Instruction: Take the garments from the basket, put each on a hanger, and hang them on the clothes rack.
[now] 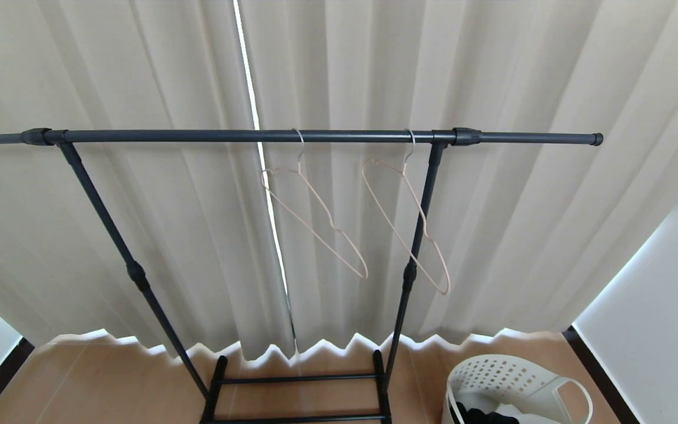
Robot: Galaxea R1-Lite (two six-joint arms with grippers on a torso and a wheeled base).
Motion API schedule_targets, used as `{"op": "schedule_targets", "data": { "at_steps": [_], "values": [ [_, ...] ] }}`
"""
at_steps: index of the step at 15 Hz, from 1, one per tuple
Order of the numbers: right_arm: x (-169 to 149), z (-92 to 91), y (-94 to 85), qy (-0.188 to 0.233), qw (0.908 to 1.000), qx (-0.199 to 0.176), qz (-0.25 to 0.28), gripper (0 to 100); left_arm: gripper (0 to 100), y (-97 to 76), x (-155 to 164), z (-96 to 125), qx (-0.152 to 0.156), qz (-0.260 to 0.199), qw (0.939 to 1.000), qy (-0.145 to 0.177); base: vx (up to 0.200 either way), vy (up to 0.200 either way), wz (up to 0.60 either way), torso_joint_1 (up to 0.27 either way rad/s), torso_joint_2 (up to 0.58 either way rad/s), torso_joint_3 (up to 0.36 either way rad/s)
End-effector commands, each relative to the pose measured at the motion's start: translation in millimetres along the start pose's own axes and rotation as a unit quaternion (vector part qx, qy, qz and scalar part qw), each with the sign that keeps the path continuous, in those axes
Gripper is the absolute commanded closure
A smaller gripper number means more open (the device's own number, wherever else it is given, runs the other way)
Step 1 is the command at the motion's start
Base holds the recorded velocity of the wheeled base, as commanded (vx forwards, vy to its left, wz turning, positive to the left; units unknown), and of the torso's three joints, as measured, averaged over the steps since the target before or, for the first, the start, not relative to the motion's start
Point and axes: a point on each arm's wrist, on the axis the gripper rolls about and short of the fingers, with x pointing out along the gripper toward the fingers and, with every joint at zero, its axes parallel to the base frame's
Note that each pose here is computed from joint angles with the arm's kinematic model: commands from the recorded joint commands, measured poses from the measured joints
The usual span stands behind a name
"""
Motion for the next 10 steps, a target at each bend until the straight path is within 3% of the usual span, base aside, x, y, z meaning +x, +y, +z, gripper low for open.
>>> {"op": "schedule_targets", "data": {
  "at_steps": [1,10],
  "values": [
    [0.0,0.0,0.0,0.000,1.0000,0.000,0.000,0,0,0.0,0.1,0.0,0.000,0.001,1.0000,0.001,0.000,0.000,0.00,0.000,0.00,0.000],
    [0.0,0.0,0.0,0.000,1.0000,0.000,0.000,0,0,0.0,0.1,0.0,0.001,0.001,1.0000,0.001,0.000,0.000,0.00,0.000,0.00,0.000]
  ]
}}
